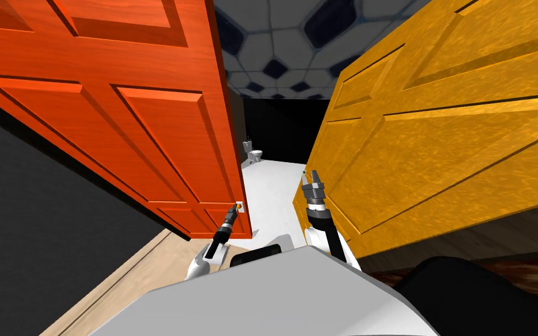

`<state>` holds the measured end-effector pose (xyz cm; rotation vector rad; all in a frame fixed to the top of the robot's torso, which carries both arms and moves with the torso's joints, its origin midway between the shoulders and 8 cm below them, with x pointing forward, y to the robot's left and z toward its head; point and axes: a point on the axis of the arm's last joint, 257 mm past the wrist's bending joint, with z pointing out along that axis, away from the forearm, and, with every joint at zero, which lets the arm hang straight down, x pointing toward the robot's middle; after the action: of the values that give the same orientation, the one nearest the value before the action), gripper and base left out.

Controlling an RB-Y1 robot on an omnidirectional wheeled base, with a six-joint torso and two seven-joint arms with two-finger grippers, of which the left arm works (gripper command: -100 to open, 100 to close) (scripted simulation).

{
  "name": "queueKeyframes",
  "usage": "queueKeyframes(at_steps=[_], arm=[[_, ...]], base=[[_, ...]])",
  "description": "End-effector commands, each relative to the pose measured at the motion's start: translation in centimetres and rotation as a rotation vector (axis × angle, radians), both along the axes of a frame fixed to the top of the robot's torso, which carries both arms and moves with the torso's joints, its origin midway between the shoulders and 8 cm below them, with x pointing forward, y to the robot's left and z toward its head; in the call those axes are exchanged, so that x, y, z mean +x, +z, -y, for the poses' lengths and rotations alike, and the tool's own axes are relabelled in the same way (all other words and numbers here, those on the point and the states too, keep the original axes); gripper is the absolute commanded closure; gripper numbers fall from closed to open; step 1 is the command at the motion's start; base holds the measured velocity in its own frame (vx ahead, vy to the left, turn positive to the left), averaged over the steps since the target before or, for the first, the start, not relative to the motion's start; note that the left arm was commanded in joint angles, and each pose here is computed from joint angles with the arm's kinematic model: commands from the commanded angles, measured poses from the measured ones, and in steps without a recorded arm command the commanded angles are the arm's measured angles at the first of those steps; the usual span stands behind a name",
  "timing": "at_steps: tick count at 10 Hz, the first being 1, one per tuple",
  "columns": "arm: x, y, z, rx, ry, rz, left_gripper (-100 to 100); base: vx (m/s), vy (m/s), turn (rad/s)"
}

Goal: Push the door open

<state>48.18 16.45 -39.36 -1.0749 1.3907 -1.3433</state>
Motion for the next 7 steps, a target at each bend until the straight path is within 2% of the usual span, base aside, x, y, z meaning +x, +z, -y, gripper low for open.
queueKeyframes(at_steps=[1, 2, 4, 7], arm=[[0.5, 0.1, -2.1, 0.007, 0.040, 0.005, 100], [0.3, -0.1, -1.1, 0.002, 0.023, 0.002, -100], [0.4, 0.0, -1.0, -0.002, 0.022, 0.003, -100], [0.4, 0.1, -0.4, -0.018, 0.020, 0.003, -100]], base=[[0.148, -0.077, 0.114], [-0.028, -0.055, 0.065], [-0.189, 0.018, 0.011], [-0.248, -0.026, 0.038]])
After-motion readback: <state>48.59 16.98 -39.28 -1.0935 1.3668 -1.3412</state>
